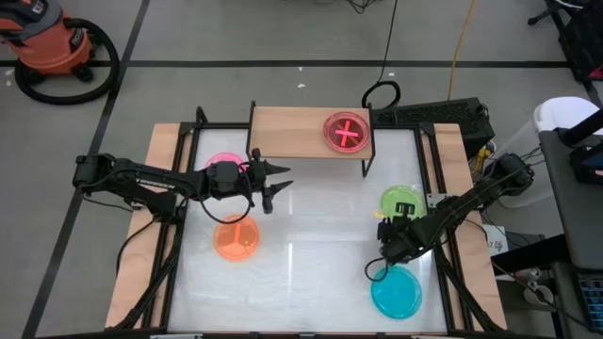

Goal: Place and stack plates onto a shelf
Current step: Put the green plate on the shelf

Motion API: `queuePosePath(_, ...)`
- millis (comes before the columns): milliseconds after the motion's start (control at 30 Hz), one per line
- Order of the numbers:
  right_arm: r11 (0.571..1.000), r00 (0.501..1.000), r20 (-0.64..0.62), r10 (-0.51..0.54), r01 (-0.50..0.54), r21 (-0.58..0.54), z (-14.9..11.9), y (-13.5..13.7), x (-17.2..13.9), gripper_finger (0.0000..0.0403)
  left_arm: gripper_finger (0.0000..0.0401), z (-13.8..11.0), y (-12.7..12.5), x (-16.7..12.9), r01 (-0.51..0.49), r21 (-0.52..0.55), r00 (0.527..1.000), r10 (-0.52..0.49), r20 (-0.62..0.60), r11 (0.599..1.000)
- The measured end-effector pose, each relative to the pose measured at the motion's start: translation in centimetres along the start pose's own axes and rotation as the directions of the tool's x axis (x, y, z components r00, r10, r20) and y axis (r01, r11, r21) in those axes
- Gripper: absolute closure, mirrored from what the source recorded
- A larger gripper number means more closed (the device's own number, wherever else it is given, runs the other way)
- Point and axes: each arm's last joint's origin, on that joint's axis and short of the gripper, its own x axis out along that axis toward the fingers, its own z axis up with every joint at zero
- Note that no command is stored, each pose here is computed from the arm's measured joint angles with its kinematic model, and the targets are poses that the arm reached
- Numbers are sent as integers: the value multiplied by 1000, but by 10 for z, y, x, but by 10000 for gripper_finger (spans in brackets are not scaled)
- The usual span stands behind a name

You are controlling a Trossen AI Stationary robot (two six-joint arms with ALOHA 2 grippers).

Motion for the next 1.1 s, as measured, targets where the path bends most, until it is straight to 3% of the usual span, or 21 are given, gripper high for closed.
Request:
queuePosePath(200,998,998,-39,-57,57,4,-12,-5,15,231,220,0,0,0,0,0,1000,0,1,1000)
queuePosePath(400,994,992,-63,-107,109,29,-24,-11,29,235,220,0,0,0,0,0,1000,0,1,1000)
queuePosePath(633,992,989,-75,-123,126,28,-28,-13,34,280,220,0,0,0,0,0,1000,0,1,1000)
queuePosePath(900,993,992,-49,-118,119,11,-26,-11,34,390,220,0,0,0,0,0,1000,0,0,1000)
queuePosePath(1100,993,993,-40,-115,115,15,-25,-11,34,397,220,0,0,0,0,1,1000,0,-1,1000)
